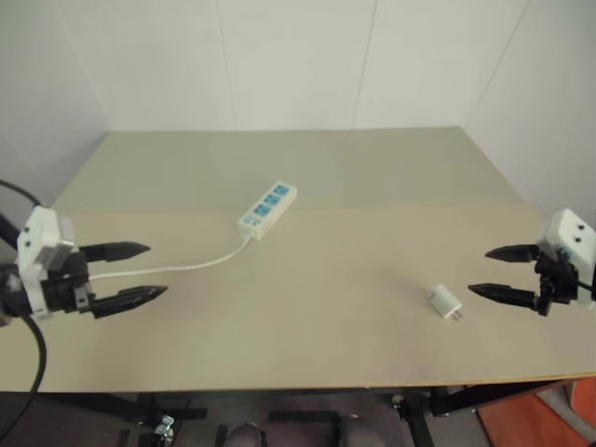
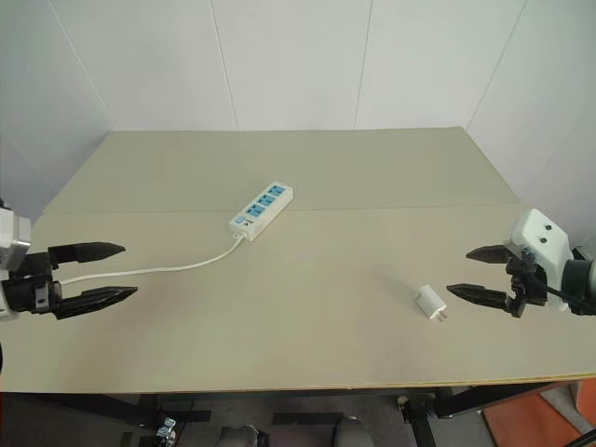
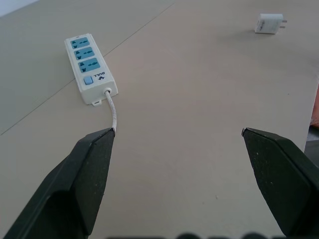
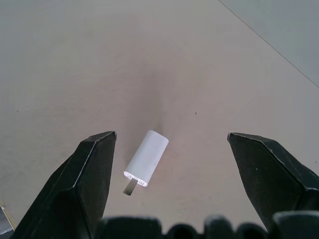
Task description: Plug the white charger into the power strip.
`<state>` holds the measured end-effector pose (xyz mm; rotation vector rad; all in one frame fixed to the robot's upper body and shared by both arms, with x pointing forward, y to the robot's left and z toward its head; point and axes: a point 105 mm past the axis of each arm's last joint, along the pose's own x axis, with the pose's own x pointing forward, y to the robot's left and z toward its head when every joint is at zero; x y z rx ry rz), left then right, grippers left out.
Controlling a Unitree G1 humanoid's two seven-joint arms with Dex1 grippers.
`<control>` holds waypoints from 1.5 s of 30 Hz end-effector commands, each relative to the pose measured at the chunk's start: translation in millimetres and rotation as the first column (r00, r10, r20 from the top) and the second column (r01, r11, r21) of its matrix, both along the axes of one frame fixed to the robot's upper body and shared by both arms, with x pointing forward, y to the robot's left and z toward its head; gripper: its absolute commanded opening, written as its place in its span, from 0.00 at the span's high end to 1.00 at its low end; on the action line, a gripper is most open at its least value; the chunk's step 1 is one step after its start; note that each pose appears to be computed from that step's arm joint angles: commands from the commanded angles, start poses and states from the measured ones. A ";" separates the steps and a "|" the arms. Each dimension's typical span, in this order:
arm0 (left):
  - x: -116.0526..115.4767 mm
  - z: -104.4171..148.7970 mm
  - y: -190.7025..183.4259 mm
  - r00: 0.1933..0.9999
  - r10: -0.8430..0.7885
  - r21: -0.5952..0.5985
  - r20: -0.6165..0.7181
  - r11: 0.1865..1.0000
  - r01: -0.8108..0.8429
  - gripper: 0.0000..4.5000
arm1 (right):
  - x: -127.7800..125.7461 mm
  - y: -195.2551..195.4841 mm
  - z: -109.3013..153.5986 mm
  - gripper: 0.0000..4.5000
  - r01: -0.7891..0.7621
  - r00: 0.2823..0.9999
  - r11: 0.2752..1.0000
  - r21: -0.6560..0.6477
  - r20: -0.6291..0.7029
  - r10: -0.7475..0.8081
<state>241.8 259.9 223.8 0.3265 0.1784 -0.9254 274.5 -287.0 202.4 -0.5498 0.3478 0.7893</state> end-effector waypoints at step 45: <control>221.7 -63.4 -122.4 0.892 0.449 -0.283 0.048 0.863 -0.419 0.01 | 1.9 33.4 31.3 0.06 -0.076 0.988 0.995 0.069 0.143 0.065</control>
